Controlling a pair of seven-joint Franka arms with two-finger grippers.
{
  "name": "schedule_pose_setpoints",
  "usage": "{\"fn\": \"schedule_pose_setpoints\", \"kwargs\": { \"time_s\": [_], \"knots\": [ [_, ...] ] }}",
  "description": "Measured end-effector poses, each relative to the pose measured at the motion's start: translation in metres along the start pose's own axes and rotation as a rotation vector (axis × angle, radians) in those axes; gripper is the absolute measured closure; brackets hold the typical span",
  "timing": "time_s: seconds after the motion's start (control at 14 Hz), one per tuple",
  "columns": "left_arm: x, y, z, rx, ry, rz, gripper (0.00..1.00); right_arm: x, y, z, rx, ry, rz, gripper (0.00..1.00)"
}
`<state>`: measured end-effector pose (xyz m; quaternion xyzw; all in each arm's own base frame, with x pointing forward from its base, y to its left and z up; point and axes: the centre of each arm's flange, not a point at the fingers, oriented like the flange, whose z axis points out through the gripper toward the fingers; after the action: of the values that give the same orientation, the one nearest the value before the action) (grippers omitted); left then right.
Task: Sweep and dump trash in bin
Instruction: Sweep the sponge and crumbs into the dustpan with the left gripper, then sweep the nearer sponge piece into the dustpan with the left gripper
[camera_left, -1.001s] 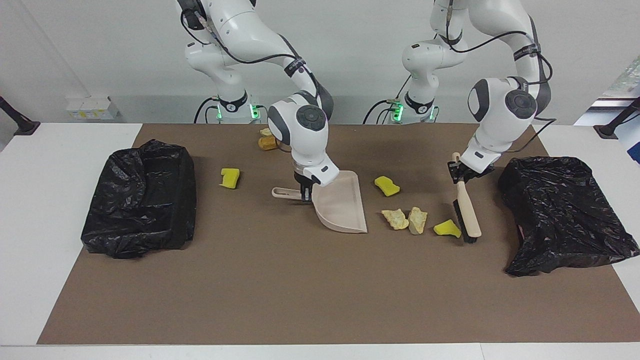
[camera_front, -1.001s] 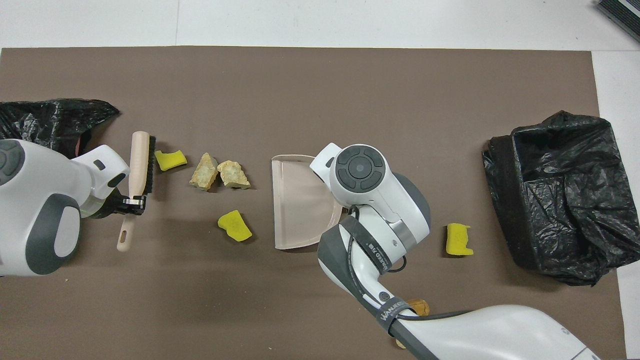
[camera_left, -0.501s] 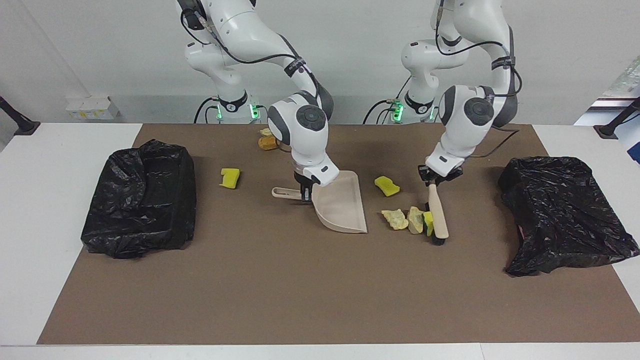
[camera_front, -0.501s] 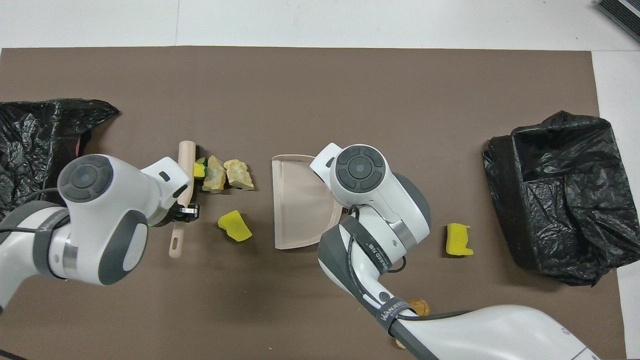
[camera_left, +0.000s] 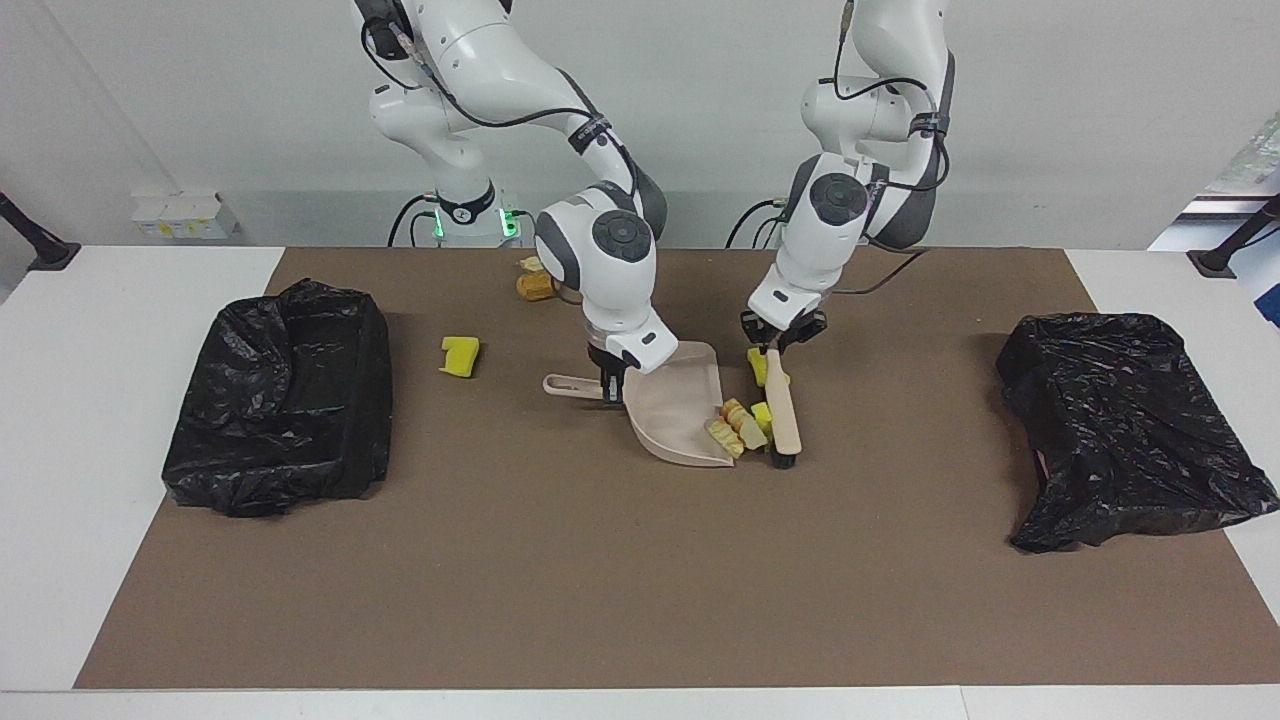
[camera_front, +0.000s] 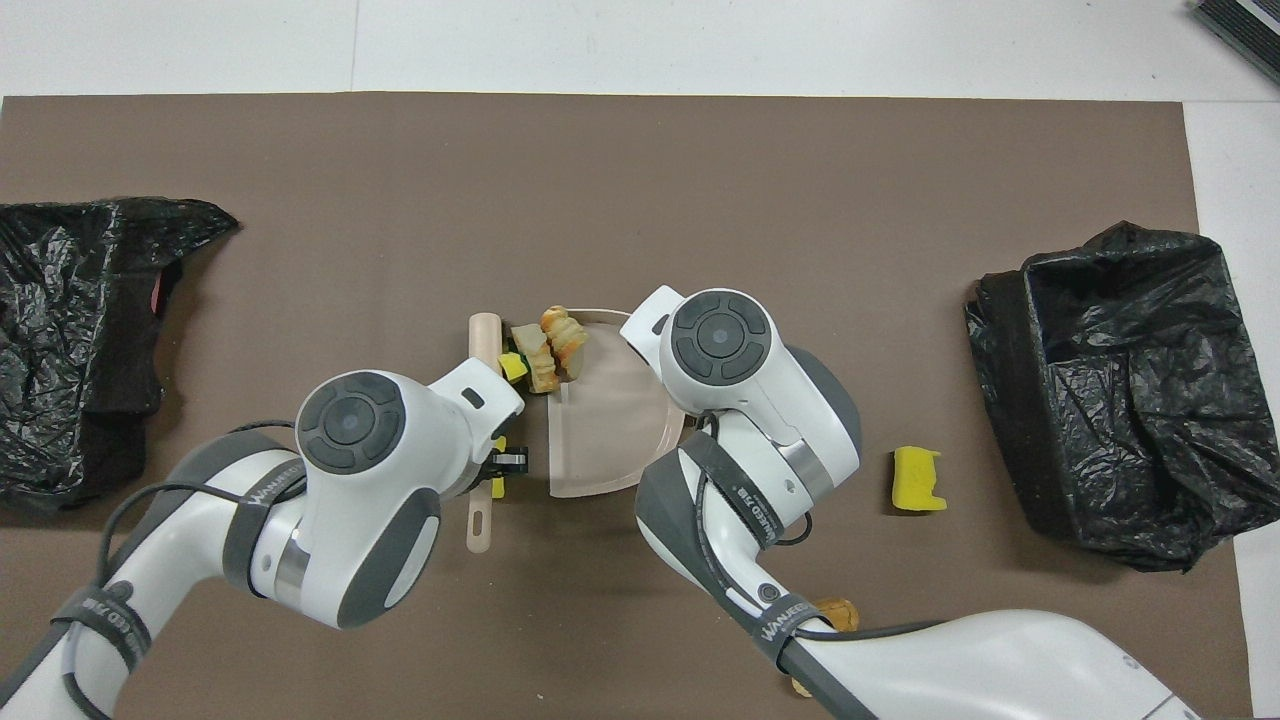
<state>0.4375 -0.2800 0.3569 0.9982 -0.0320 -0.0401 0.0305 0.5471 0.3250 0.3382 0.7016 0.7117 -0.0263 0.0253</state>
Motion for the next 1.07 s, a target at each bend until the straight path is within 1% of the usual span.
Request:
{"fn": "schedule_pose_setpoints", "kwargs": {
  "time_s": [0.21,0.36,0.57,0.64,0.86,1.07],
  "knots": [
    [-0.029,0.051,0.001,-0.025,-0.002,0.066,0.73,0.000,0.000,0.000,0.000,0.000,0.001,0.67],
    [-0.039,0.072,-0.005,-0.034,0.008,0.058,0.73,0.000,0.000,0.000,0.000,0.000,0.001,0.67],
    [-0.019,0.058,-0.028,-0.060,0.043,-0.065,0.73,0.000,0.000,0.000,0.000,0.000,0.001,0.67],
    [-0.012,0.047,-0.034,-0.059,0.040,-0.112,0.73,0.000,0.000,0.000,0.000,0.000,0.001,0.67],
    [-0.010,0.018,-0.052,-0.022,-0.010,-0.283,0.73,0.000,0.000,0.000,0.000,0.000,0.002,0.67],
    [-0.027,0.003,-0.068,0.027,-0.056,-0.463,0.73,0.000,0.000,0.000,0.000,0.000,0.002,0.67]
  ]
}}
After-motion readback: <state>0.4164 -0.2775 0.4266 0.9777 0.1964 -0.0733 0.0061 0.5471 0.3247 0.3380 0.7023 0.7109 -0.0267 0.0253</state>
